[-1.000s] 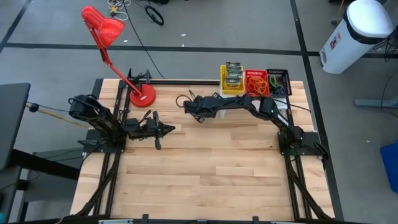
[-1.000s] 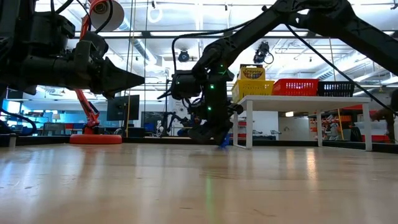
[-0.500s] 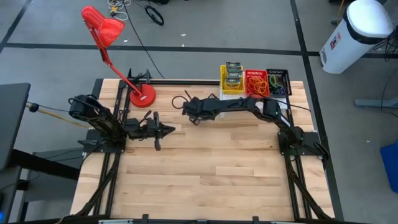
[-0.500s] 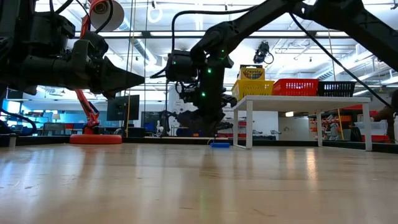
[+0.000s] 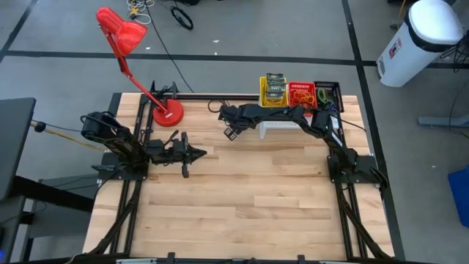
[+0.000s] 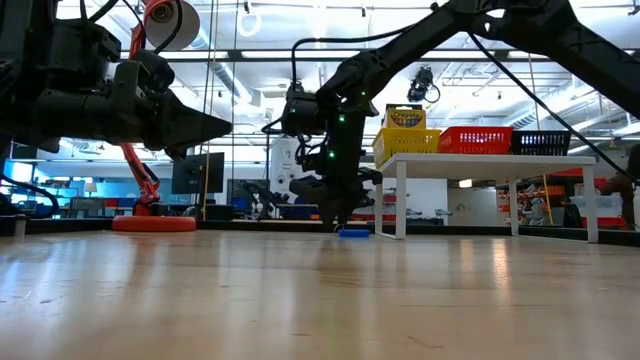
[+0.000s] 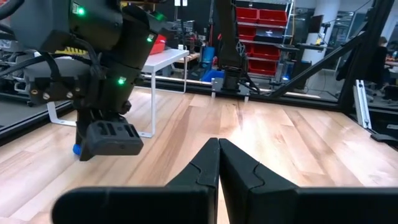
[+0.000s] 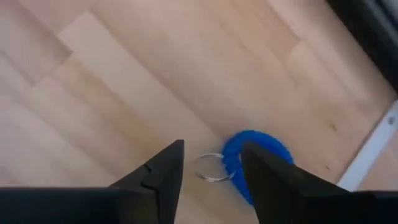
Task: Pick & Place Office Desk Supplies
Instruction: Put the blue spring keychain on the black basket
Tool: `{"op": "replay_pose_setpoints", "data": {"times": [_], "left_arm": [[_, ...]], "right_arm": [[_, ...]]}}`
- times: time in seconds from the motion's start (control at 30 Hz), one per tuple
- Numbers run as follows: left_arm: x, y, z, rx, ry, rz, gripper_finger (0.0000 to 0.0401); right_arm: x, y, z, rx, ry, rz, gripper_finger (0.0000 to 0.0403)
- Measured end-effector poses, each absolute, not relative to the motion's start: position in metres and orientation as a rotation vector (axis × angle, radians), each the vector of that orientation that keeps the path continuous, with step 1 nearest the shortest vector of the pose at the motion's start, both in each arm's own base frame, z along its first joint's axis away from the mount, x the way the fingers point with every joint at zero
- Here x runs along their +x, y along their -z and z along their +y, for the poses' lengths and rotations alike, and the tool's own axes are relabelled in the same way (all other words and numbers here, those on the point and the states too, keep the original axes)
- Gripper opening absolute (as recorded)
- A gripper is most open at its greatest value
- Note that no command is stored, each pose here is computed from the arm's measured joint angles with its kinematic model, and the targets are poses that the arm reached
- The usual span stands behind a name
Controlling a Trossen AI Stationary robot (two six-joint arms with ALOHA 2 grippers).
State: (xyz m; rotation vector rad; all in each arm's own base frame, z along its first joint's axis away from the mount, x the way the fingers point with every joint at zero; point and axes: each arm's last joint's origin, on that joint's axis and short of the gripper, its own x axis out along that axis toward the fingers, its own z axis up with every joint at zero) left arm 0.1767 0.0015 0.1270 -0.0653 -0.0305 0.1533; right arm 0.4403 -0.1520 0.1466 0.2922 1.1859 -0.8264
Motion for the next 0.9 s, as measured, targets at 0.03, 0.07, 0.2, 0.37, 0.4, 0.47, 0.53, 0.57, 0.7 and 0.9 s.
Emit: {"op": "replay_pose_setpoints", "data": {"times": [0.03, 0.07, 0.2, 0.37, 0.4, 0.47, 0.53, 0.57, 0.7, 0.9], "left_arm": [[0.177, -0.127, 0.001, -0.066, -0.153, -0.031, 0.0011], [0.177, -0.127, 0.001, -0.067, -0.153, -0.031, 0.0011], [0.177, -0.127, 0.001, -0.068, -0.153, -0.031, 0.0011], [0.177, -0.127, 0.001, -0.073, -0.153, -0.031, 0.0011], [0.177, -0.127, 0.001, -0.073, -0.152, -0.031, 0.0011], [0.177, -0.127, 0.001, -0.073, -0.143, -0.031, 0.0011], [0.177, -0.127, 0.001, -0.073, -0.131, -0.031, 0.0011], [0.177, -0.127, 0.001, -0.073, -0.128, -0.030, 0.0011], [0.177, -0.127, 0.001, -0.073, -0.123, -0.031, 0.0011], [0.177, -0.127, 0.001, -0.073, -0.123, -0.030, 0.0011]], "right_arm": [[0.440, -0.146, -0.152, 0.297, 0.816, 1.189, 0.0172], [0.441, -0.146, -0.152, 0.310, 0.803, 1.190, 0.0171], [0.441, -0.146, -0.150, 0.327, 0.799, 1.190, 0.0161], [0.441, -0.146, -0.149, 0.330, 0.799, 1.194, 0.0131], [0.441, -0.146, -0.149, 0.331, 0.799, 1.195, 0.0123], [0.440, -0.146, -0.149, 0.330, 0.799, 1.199, 0.0107], [0.441, -0.146, -0.148, 0.318, 0.793, 1.202, 0.0095], [0.441, -0.146, -0.147, 0.297, 0.786, 1.208, 0.0092], [0.441, -0.146, -0.137, 0.183, 0.714, 1.274, 0.0099], [0.441, -0.147, -0.124, -0.229, 0.572, 1.417, 0.0140]]}}
